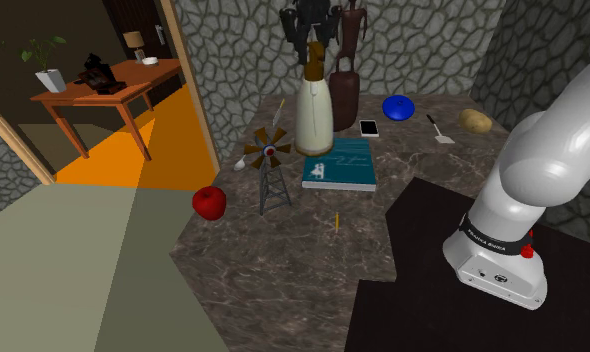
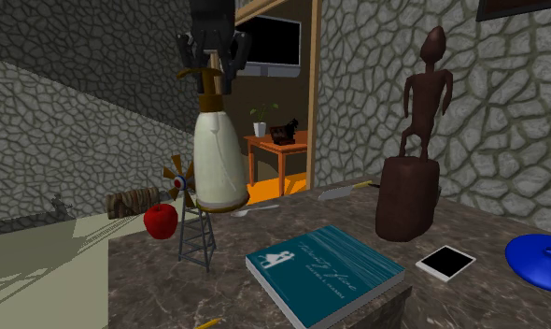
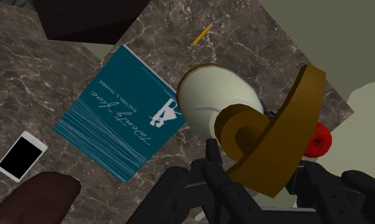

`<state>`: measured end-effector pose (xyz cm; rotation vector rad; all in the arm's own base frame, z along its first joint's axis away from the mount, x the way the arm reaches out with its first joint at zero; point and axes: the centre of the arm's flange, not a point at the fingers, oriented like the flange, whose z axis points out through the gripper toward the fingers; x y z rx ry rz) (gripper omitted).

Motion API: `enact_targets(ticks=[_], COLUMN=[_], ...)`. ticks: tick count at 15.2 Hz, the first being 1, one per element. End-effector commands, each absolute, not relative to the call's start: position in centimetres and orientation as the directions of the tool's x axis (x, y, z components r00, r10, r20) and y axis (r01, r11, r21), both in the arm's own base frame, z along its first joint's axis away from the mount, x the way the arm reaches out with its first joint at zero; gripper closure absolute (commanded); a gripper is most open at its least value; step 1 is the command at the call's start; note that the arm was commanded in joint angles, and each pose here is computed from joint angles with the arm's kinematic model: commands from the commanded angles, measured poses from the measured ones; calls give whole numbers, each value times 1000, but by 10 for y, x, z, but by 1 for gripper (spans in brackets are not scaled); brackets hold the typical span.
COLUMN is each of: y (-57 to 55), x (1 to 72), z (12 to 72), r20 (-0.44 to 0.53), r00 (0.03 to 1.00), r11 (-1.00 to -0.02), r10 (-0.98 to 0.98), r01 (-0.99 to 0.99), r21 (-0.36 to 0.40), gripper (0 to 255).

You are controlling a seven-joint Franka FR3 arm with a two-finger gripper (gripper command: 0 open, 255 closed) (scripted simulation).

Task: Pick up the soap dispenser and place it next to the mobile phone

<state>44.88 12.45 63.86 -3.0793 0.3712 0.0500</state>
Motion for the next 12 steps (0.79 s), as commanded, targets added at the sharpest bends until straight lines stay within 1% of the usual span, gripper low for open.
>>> enact_targets(ticks=[1,12], y=[126,126], x=[448,448], z=[650,708], r20=[-37,-37], r00=[971,971], r11=[-971,-971], r10=[-237,-237], r01=[-238,-238], r21=[-36,-36], gripper=[255,255])
